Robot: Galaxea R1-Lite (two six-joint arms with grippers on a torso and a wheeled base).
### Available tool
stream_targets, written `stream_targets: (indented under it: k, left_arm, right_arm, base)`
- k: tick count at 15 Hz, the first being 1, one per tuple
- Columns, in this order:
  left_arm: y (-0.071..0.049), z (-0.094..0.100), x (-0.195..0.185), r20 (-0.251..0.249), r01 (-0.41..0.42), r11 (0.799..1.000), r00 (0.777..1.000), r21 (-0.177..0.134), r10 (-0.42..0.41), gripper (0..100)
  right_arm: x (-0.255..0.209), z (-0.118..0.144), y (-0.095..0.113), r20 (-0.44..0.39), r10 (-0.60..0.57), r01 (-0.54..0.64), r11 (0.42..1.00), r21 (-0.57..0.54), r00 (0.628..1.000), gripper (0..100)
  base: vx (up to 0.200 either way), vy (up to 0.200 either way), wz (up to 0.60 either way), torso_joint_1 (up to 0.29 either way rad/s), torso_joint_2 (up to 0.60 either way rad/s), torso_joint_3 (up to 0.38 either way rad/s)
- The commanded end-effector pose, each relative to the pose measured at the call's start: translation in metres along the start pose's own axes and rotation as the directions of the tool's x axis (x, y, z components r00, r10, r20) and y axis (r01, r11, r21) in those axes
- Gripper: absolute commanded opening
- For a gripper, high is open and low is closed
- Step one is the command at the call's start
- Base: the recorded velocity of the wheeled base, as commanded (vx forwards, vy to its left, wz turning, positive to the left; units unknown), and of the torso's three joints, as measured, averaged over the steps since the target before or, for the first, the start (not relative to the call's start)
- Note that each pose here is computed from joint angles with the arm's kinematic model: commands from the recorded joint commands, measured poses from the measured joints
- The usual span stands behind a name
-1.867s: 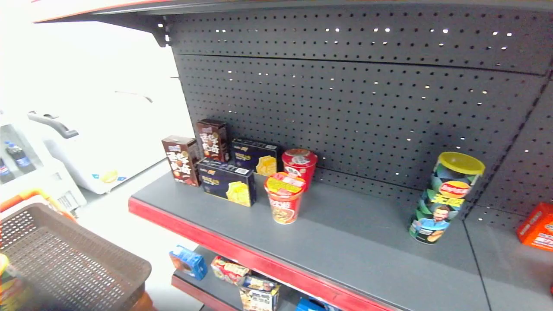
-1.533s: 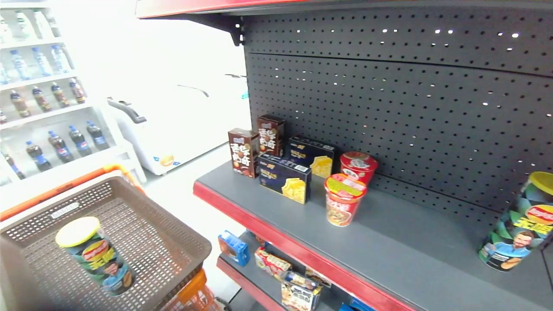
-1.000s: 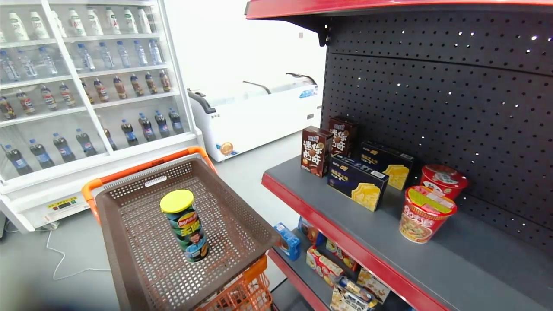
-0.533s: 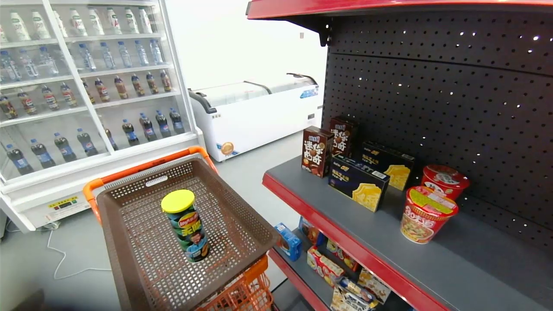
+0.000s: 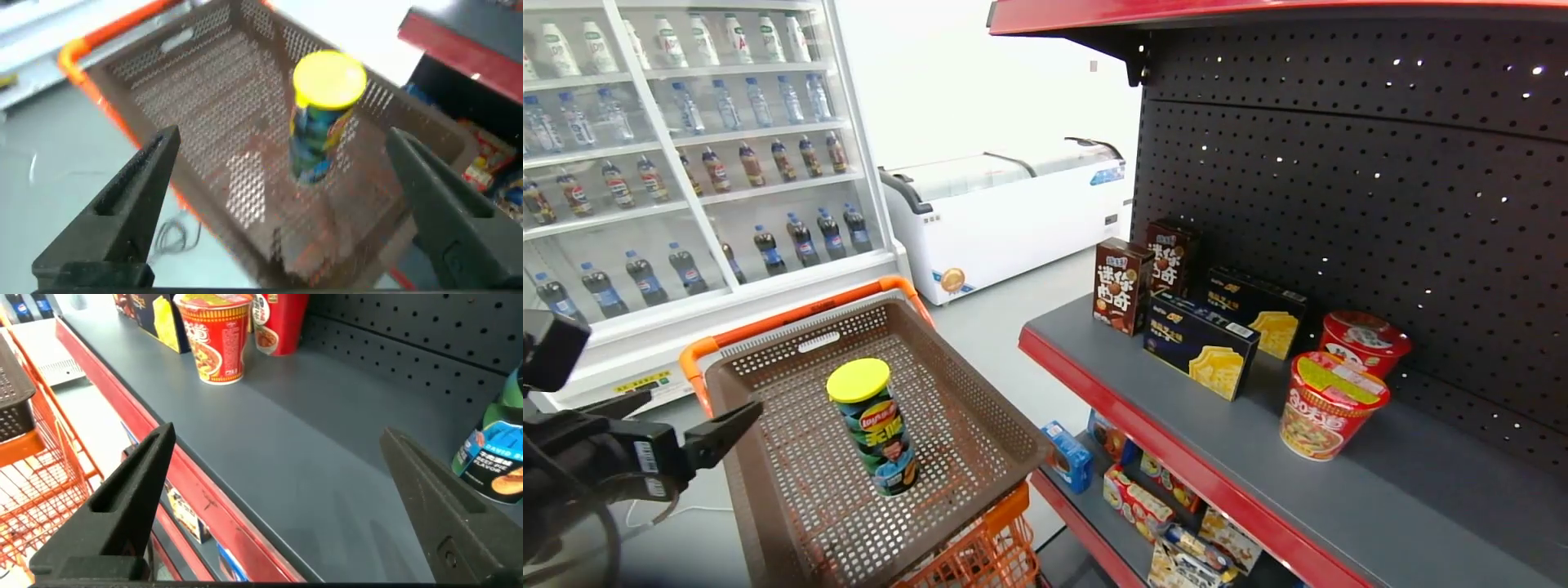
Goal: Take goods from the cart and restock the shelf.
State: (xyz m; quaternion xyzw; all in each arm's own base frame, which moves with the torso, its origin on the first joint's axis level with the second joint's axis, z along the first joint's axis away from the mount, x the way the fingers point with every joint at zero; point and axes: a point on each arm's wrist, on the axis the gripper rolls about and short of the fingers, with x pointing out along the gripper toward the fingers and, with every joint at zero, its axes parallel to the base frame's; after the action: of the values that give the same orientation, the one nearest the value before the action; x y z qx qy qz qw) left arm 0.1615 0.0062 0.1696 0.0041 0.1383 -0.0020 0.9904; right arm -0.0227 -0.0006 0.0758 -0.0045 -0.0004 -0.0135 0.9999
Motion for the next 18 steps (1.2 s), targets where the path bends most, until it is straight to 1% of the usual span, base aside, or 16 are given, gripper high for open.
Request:
stream_targets:
  k: [1,3,4,7,11,14,15,16,18]
  left_arm:
    - [-0.002,-0.054,0.030,-0.195,0.058,0.998,0.979,0.008,-0.055,100]
    - [-0.003,-0.070,0.034,-0.232,0.067,0.998,0.971,0.003,-0.065,100]
    - [-0.004,-0.073,0.038,-0.233,0.070,0.998,0.970,0.002,-0.067,100]
    - [-0.004,-0.076,0.057,-0.226,0.072,0.997,0.972,0.002,-0.070,100]
    - [-0.003,-0.079,0.091,-0.193,0.073,0.997,0.979,0.006,-0.071,100]
    - [-0.003,-0.083,0.102,-0.207,0.076,0.997,0.976,0.011,-0.072,100]
    - [-0.005,-0.082,0.109,-0.202,0.087,0.996,0.976,0.018,-0.082,100]
    - [-0.005,-0.082,0.109,-0.198,0.087,0.996,0.977,0.018,-0.082,100]
    - [-0.006,-0.083,0.124,-0.177,0.089,0.996,0.981,0.017,-0.084,100]
  right_arm:
    - [0.000,0.000,0.000,0.001,-0.001,0.001,1.000,0.000,1.000,100]
    - [0.000,0.000,0.000,0.001,-0.001,0.001,1.000,0.000,1.000,100]
    - [0.000,0.000,0.000,0.001,-0.001,0.001,1.000,0.000,1.000,100]
    - [0.000,0.000,0.000,0.001,-0.001,0.001,1.000,0.000,1.000,100]
    - [0.000,0.000,0.000,0.001,0.001,-0.001,1.000,0.000,1.000,100]
    - [0.000,0.000,0.000,0.001,0.001,-0.001,1.000,0.000,1.000,100]
    - [0.000,0.000,0.000,0.001,0.001,-0.001,1.000,0.000,1.000,100]
    - [0.000,0.000,0.000,0.001,0.001,-0.001,1.000,0.000,1.000,100]
    - [0.000,0.000,0.000,0.001,-0.001,0.001,1.000,0.000,1.000,100]
  base:
    - [0.000,0.000,0.00,0.000,0.00,0.000]
    - [0.000,0.000,0.00,0.000,0.00,0.000]
    - [0.000,0.000,0.00,0.000,0.00,0.000]
    - [0.000,0.000,0.00,0.000,0.00,0.000]
    - [0.000,0.000,0.00,0.000,0.00,0.000]
    - [0.000,0.000,0.00,0.000,0.00,0.000]
    - [0.000,0.000,0.00,0.000,0.00,0.000]
    - [0.000,0.000,0.00,0.000,0.00,0.000]
    - [0.000,0.000,0.00,0.000,0.00,0.000]
